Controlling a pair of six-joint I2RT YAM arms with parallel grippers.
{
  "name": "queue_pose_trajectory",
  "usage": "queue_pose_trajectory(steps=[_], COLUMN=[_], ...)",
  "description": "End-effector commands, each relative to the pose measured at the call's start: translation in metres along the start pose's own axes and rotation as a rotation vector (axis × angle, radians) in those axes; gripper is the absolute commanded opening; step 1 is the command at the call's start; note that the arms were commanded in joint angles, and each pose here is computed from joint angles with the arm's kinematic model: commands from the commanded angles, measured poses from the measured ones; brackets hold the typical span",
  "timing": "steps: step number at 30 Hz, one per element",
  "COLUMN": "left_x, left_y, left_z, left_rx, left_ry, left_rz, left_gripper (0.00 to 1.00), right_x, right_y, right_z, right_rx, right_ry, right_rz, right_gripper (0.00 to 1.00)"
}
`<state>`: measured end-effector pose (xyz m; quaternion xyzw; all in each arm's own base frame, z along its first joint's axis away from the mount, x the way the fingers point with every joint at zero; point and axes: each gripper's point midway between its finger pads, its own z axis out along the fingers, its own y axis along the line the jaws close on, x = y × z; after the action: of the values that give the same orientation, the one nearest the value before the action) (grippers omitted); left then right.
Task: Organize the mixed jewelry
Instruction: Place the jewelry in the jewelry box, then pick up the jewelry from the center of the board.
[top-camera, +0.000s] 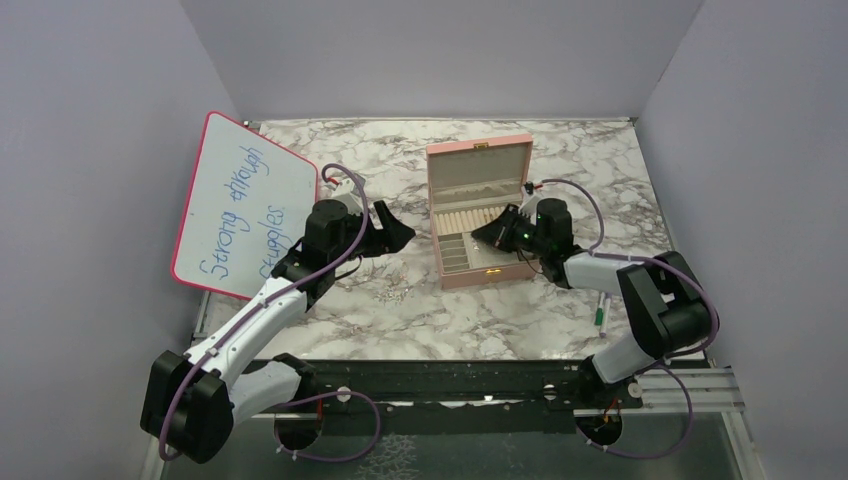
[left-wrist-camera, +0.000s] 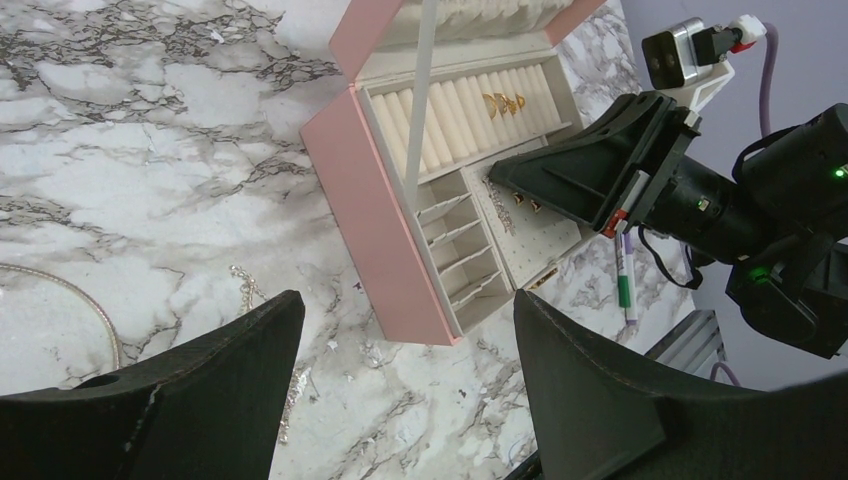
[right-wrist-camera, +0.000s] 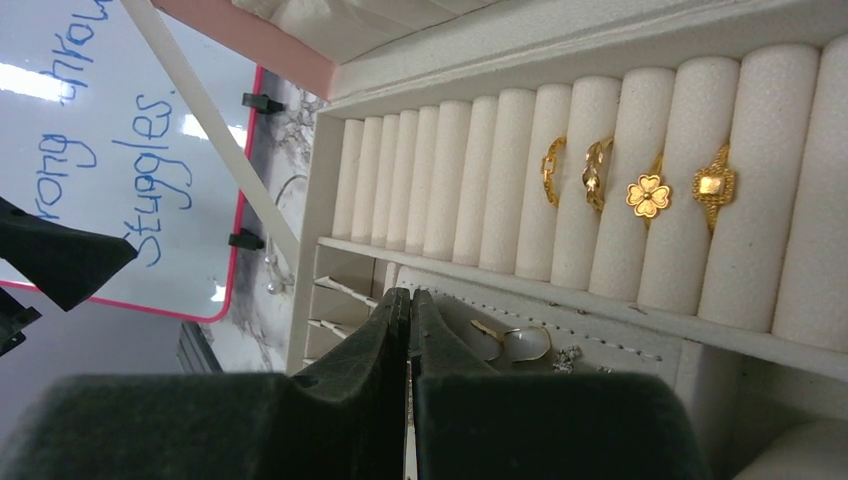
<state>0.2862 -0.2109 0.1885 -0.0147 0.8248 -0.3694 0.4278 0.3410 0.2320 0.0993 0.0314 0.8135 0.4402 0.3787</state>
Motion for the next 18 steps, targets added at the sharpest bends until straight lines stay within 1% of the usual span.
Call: queue_pose_trajectory(steps=[1,5,8,11,15,18], left_x=[0.000,0.003,0.010,0.026,0.055,0.076], left_y=[-0.001,0.007,0.024,0.049,0.088,0.105], left_z=[0.000,-0.005,-0.012,-0.023,-0.048,-0.066], left_rx=[0.014,-0.040,-0.138,-0.273,-0.484,-0.585], left_ry=[0.003,0.019,0.045,0.100,0.185,0.234], left_rz=[-0.001,-0.007,-0.019,-0.039,-0.085,-0.128], left_gripper=[0.78,0.78,0.78,0.79,0.79,0.79], right_x=[-0.020,-0.040,-0.046,-0.042,-0.030,-0.021], right_y=[0.018,0.037,0.052,0.060,0.063,0.064], right_z=[-0.009,-0.023,-0.032,-0.038,-0.049,-0.055], right_rx=[-0.022,-0.036,-0.066,-0.082,-0.083,-0.071], right_ry=[-0.055,-0.117,-0.122,-0.095,-0.077,-0.055], right_rz=[-0.020,-0.059,-0.086,-0.106,-0.129,-0.149], right_gripper=[0.10,0.17,0.21,0.25,0.30,0.31])
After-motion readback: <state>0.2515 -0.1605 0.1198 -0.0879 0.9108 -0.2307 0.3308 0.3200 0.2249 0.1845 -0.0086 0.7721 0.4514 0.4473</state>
